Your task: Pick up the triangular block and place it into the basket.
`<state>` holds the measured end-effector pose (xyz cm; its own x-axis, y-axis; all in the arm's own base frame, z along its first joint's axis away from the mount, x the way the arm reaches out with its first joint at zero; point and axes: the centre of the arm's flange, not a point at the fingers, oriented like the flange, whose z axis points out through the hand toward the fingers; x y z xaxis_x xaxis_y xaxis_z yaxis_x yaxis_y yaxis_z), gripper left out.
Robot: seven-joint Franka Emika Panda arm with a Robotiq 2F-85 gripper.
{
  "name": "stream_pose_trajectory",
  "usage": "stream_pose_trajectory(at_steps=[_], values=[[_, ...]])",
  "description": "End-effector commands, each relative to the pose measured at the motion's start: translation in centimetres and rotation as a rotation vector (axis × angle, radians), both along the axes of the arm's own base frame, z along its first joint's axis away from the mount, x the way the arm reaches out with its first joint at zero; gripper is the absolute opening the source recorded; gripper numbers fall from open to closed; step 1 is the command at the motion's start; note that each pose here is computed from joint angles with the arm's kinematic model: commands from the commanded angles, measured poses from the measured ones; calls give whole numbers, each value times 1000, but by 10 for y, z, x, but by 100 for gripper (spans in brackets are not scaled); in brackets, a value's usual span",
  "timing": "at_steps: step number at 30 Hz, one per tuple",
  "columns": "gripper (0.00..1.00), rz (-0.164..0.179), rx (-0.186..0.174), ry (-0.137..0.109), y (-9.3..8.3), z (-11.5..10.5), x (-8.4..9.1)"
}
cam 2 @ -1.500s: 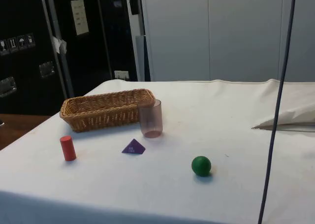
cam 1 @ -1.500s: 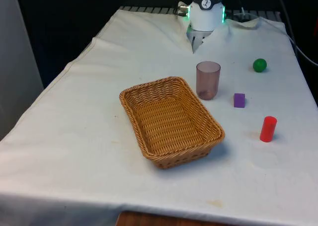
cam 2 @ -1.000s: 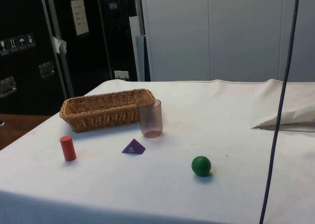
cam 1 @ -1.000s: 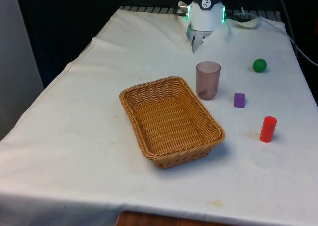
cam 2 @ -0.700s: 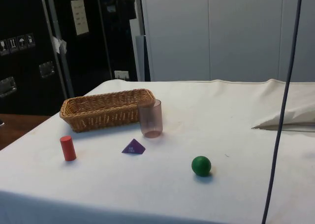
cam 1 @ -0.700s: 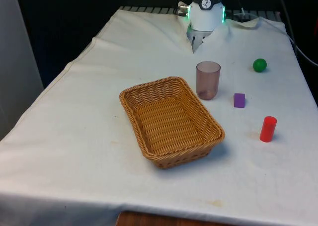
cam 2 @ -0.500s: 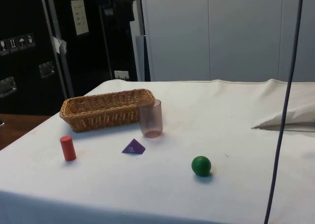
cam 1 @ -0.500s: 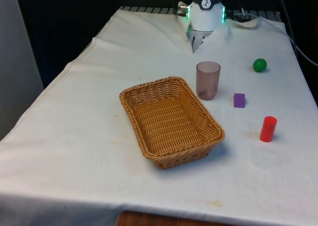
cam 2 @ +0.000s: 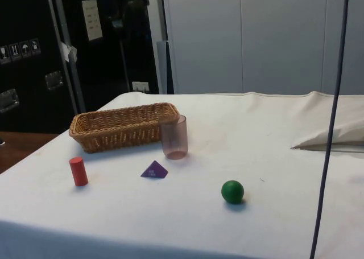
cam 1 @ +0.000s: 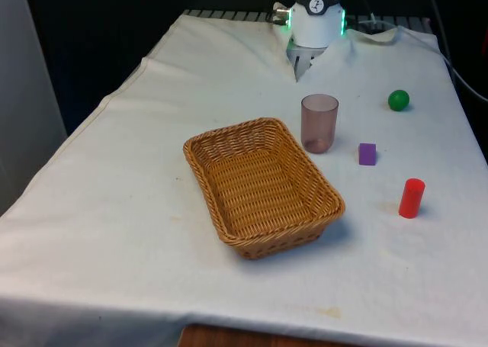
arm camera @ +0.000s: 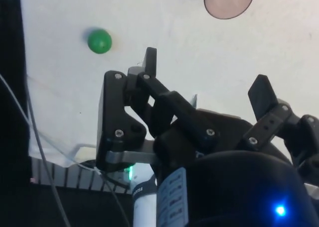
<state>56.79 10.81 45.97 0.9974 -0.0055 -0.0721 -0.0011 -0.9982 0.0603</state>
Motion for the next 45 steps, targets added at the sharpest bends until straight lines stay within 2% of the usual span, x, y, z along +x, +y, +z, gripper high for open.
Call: stream_pose_trajectory(at_steps=[1, 7, 8, 9, 16, 17, 18, 23, 26, 27, 30, 34, 35, 36, 38, 43, 44, 45], values=[[100, -1, -14, -3, 5, -4, 1], [100, 1, -56, -1, 24, -16, 0], [100, 2, -43, 8, 19, -13, -1], [100, 1, -60, -1, 27, -17, 0], [100, 4, -110, -14, 50, -31, 0], [100, 5, -101, -5, 47, -30, -1], [100, 3, -117, -17, 52, -32, -1], [100, 5, -150, -33, 69, -43, -2], [100, 5, -159, -46, 78, -47, -2], [100, 7, -155, -35, 75, -47, -2], [100, 5, -169, -65, 91, -53, -3], [100, 4, -177, -83, 102, -59, -6], [100, 4, -176, -72, 100, -59, -6], [100, 4, -179, -87, 104, -60, -7], [100, 4, -185, -94, 112, -68, -12], [100, 3, -192, -99, 112, -86, -19], [100, 3, -195, -86, 114, -83, -18], [100, 3, -193, -100, 110, -91, -19]])
